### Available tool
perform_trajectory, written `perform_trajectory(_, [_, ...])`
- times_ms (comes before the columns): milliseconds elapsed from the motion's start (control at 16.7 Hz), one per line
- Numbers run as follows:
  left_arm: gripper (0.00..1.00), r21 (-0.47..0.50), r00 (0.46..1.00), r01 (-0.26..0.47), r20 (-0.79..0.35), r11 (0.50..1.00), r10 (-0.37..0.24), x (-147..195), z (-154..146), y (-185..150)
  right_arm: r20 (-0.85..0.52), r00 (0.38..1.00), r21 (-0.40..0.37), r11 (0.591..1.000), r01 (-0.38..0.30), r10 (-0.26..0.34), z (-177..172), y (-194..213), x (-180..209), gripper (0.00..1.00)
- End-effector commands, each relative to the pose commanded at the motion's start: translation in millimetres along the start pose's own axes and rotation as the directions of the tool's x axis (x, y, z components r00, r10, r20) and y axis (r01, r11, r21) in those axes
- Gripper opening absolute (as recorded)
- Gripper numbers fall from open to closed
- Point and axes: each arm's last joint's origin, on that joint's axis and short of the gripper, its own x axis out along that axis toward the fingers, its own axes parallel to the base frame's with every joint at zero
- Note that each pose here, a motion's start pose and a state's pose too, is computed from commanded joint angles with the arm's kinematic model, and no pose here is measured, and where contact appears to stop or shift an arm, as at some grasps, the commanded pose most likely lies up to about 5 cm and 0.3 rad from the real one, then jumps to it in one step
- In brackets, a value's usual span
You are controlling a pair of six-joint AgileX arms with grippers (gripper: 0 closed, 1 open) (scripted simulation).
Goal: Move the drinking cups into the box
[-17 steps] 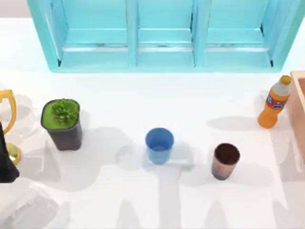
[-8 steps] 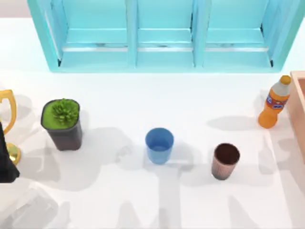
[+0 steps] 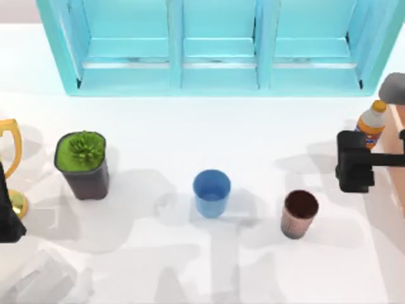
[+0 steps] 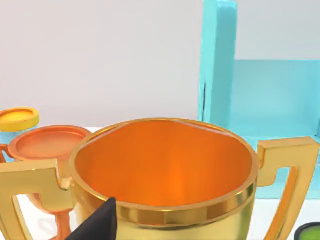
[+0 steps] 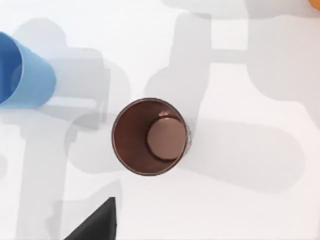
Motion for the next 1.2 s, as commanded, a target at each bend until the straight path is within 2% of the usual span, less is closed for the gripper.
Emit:
perform_trajectory(180, [1.0, 0.0, 1.0, 0.0, 0.0, 1.0, 0.0, 0, 0, 0, -0.234, 0.967, 0.001, 0.995, 0.098, -0.095, 28, 28, 29, 1.0])
perform_trajectory(420, [1.0, 0.0, 1.0, 0.0, 0.0, 1.0, 0.0, 0, 0, 0, -0.402, 0.898, -0.008, 0.982, 0.19, -0.177, 55, 51, 60, 1.0])
perform_trajectory(660, [1.0, 0.0, 1.0, 0.0, 0.0, 1.0, 0.0, 0, 0, 0, -0.442, 0.876, -0.004, 0.976, 0.216, -0.195, 70, 58, 67, 1.0])
perform_trajectory(1020, [1.0, 0.0, 1.0, 0.0, 0.0, 1.0, 0.0, 0, 0, 0, -0.44, 0.877, -0.003, 0.977, 0.215, -0.194, 69, 57, 68, 1.0])
perform_trajectory(1200, [1.0, 0.0, 1.0, 0.0, 0.0, 1.0, 0.0, 0, 0, 0, -0.443, 0.875, -0.004, 0.976, 0.216, -0.195, 64, 55, 83, 1.0])
